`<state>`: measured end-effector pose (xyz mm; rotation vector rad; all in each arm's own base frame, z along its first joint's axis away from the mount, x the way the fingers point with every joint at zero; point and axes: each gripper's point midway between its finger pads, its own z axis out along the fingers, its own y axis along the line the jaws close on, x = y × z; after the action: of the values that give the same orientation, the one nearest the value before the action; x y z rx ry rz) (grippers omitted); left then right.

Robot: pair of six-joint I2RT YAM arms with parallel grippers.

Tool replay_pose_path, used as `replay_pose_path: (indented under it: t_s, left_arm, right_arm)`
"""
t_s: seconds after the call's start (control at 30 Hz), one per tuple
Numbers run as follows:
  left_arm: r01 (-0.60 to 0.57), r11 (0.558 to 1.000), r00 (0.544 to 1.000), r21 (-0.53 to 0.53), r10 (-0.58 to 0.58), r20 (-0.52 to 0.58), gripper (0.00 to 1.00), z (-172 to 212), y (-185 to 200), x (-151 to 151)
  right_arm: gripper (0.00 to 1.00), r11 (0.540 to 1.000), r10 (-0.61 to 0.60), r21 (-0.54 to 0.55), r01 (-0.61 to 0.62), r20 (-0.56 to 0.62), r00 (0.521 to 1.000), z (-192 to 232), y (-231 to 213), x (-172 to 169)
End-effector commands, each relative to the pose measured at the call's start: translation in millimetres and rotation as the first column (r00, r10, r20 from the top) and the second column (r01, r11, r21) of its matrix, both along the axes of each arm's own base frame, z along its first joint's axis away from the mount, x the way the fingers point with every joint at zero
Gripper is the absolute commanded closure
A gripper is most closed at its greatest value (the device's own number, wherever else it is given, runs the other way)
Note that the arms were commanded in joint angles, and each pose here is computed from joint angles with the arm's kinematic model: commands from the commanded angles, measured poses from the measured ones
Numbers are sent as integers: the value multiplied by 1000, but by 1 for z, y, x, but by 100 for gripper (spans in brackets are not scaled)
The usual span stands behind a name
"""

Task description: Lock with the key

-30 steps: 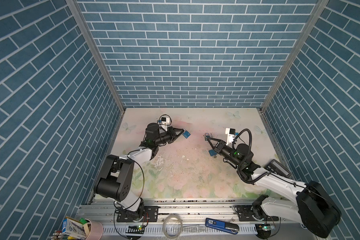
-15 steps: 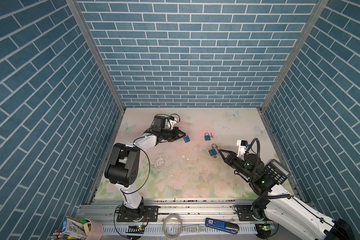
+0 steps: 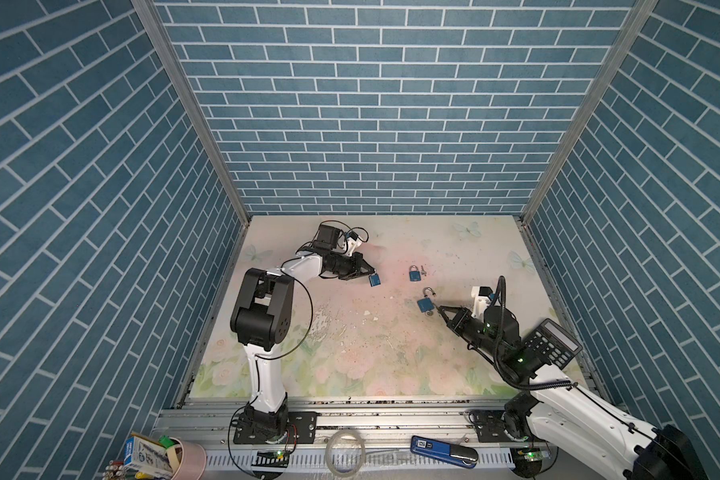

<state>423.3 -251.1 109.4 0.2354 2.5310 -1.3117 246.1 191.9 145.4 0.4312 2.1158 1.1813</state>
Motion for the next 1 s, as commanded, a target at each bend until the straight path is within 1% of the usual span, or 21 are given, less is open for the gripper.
replay_pose_path:
  t_s: [0.0,0.2,0.33,0.5,0.67,0.97]
  left_arm:
    - [71,997,997,22,-71,-5,100,-4,-2,-3]
    - [118,993,992,30,-117,-46,100,-22,-6,0]
    - [141,988,988,57,-137,-73,100,-37,-6,5]
    - [157,986,986,53,-153,-60,100,-39,-10,11]
    - [178,983,982,51,-173,-78,100,-47,-12,15]
    - [184,981,981,66,-179,-80,100,-58,-12,24]
  right_arm:
    - [100,998,-4,56,4,6,1000,6,3,5]
    - [100,998,6,65,-6,3,1000,4,7,11]
    - [100,998,9,69,-9,7,1000,4,9,14]
    - [100,998,3,69,-3,-3,1000,-1,9,18]
    - [100,997,5,77,-4,-17,1000,-6,12,22]
    - [100,996,29,80,-28,-17,999,-3,19,28]
